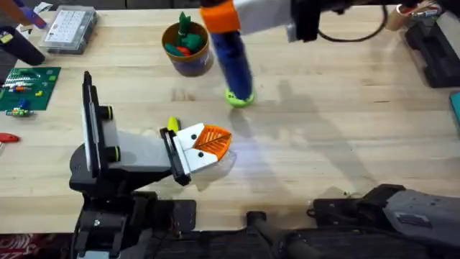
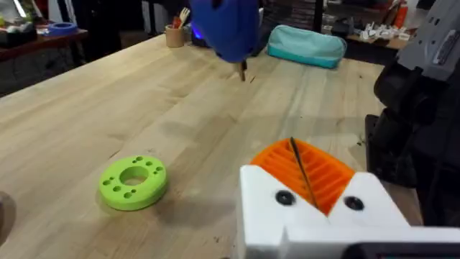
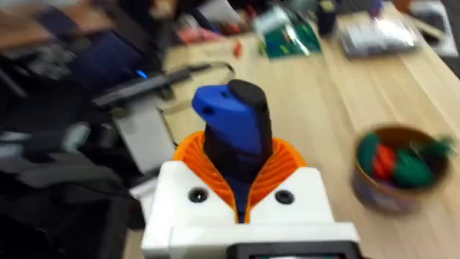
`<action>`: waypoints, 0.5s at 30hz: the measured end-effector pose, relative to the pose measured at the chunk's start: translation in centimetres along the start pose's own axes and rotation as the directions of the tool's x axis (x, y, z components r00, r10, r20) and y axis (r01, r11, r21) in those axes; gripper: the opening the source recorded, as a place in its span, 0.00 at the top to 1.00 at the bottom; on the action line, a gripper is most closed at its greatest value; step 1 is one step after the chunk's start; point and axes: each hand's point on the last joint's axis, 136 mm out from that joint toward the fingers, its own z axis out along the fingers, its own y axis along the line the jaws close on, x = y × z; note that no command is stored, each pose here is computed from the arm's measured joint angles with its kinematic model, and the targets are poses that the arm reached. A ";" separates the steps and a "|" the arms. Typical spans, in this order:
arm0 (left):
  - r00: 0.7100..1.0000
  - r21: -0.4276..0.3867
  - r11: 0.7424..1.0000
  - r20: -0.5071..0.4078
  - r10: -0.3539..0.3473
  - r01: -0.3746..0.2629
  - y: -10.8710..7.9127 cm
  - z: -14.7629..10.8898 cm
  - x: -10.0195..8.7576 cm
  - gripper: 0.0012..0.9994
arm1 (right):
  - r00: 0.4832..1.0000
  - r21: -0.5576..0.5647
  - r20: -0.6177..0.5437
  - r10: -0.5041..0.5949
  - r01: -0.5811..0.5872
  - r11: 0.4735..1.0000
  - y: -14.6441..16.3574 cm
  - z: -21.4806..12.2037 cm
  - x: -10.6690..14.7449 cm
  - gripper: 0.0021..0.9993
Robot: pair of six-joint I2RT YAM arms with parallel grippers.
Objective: Pick up the gripper from the table and insert it into the empty holder that is missing its gripper. Then pick up a screw, insert it into the mounting hole, and use the screwdriver to tighten it. Finally, clean up the table by picking up the vegetable and placing it into the bucket.
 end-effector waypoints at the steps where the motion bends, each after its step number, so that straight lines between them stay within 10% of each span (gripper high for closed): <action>1: 1.000 0.000 1.000 0.000 0.000 0.000 0.0 0.0 0.0 0.98 | 0.999 0.031 -0.033 -0.001 0.002 1.000 -0.4 -0.2 0.6 0.96; 7: 1.000 0.000 1.000 0.000 0.000 0.000 0.0 0.0 0.0 0.98 | 0.957 0.195 -0.269 -0.111 0.167 0.966 -2.1 -2.4 3.2 0.96; 15: 1.000 0.000 1.000 0.000 0.000 0.000 0.0 0.0 0.0 0.98 | 0.769 0.284 -0.629 -0.114 0.363 0.887 -5.5 -6.2 9.3 0.96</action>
